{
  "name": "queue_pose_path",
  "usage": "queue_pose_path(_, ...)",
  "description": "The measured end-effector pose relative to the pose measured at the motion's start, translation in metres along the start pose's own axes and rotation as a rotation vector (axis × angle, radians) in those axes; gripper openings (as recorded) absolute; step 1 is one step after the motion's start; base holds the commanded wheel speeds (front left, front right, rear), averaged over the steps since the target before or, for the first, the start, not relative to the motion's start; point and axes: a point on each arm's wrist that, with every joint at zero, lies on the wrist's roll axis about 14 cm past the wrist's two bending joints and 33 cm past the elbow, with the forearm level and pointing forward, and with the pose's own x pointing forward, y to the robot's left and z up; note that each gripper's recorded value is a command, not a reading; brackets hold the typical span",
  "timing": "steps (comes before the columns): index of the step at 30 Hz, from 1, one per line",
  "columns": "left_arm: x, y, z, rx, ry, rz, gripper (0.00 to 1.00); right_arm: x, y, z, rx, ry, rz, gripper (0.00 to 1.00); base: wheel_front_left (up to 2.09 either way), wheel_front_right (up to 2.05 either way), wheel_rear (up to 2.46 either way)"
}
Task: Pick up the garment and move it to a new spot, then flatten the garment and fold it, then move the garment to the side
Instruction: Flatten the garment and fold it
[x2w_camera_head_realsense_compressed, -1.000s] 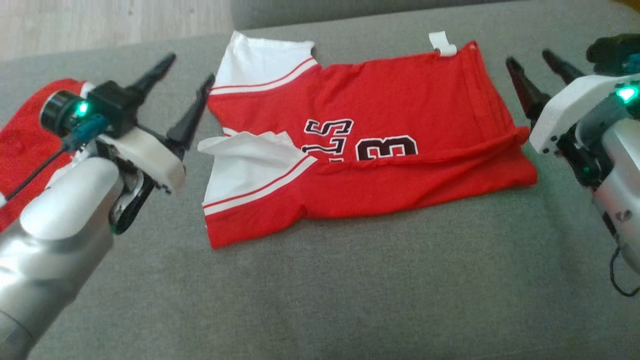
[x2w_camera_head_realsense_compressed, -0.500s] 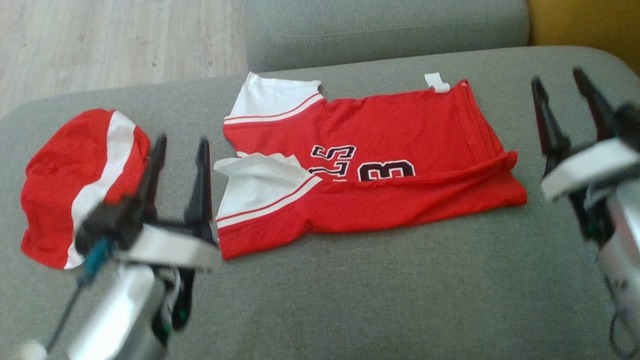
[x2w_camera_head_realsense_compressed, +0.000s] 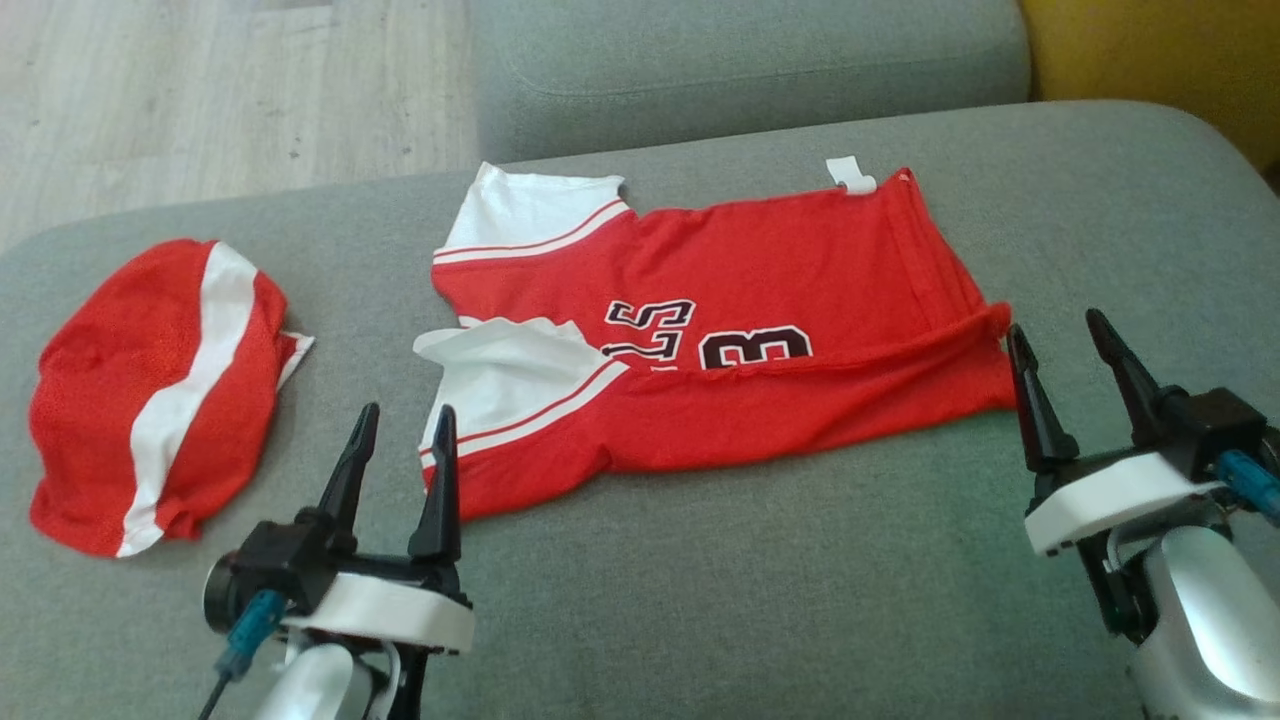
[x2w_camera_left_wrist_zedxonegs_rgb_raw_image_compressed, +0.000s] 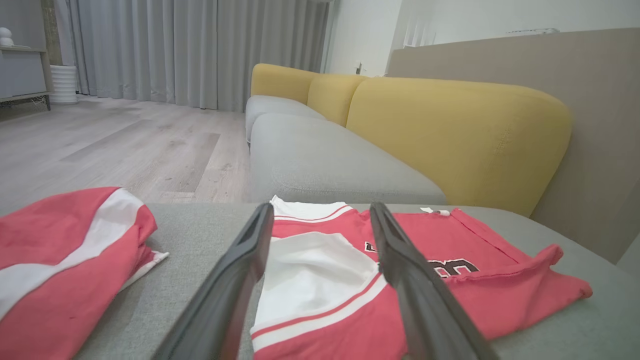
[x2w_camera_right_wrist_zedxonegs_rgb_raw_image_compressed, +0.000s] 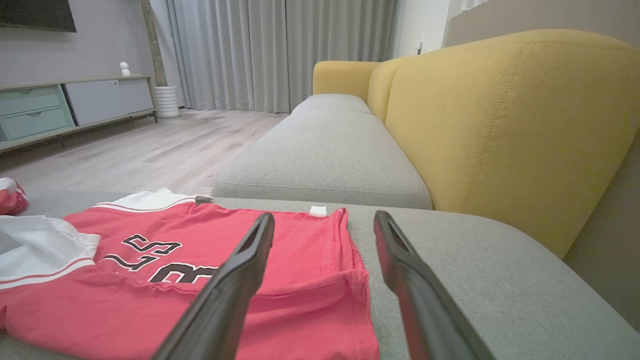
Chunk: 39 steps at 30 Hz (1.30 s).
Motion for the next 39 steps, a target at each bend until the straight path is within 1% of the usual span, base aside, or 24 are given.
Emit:
queue_pose_path(4,0.002,0.005,-0.026,0.007,0.079,0.005,1.0,0.0,-0.004,-0.002,-0.001,0.006,-0.015,1.0,0.0,0.0,0.0)
queue_pose_path(6,0.004,0.004,-0.042,0.011,0.142,-0.009,1.0,0.002,-0.005,-0.003,0.001,0.006,-0.022,1.0,0.0,0.0,0.0)
queue_pose_path(11,0.012,0.008,-0.077,0.018,0.3,0.0,1.0,0.002,-0.006,-0.01,-0.001,0.023,-0.03,1.0,0.0,0.0,0.0)
queue_pose_path(17,0.009,0.024,-0.117,0.059,0.476,0.067,1.0,0.003,-0.012,-0.011,0.003,0.026,-0.052,1.0,0.0,0.0,0.0)
queue_pose_path(21,0.006,0.029,-0.134,0.086,0.558,0.086,1.0,0.005,-0.015,-0.01,-0.001,0.023,-0.06,1.0,0.0,0.0,0.0)
queue_pose_path(26,0.013,0.023,-0.136,0.1,0.586,0.061,1.0,0.004,-0.016,-0.011,0.002,0.027,-0.065,1.0,0.0,0.0,0.0)
queue_pose_path(27,0.013,0.022,-0.137,0.098,0.587,0.06,0.35,0.004,-0.016,-0.011,0.002,0.027,-0.066,1.0,0.0,0.0,0.0)
queue_pose_path(28,0.013,0.021,-0.137,0.093,0.587,0.053,0.0,0.004,-0.016,-0.011,0.002,0.028,-0.066,1.0,0.0,0.0,0.0)
queue_pose_path(31,0.014,0.018,-0.134,0.084,0.57,0.045,0.0,0.004,-0.02,-0.015,-0.005,0.043,-0.076,1.0,0.0,0.0,0.0)
queue_pose_path(34,0.016,0.017,-0.125,0.08,0.517,0.039,0.0,0.004,-0.024,-0.027,-0.002,0.105,-0.095,1.0,0.0,0.0,0.0)
queue_pose_path(35,0.016,0.017,-0.125,0.08,0.517,0.039,0.0,0.004,-0.024,-0.027,-0.002,0.105,-0.095,1.0,0.0,0.0,0.0)
queue_pose_path(39,0.026,0.014,-0.102,0.071,0.391,0.025,0.0,0.008,-0.027,-0.042,0.003,0.183,-0.121,1.0,0.0,0.0,0.0)
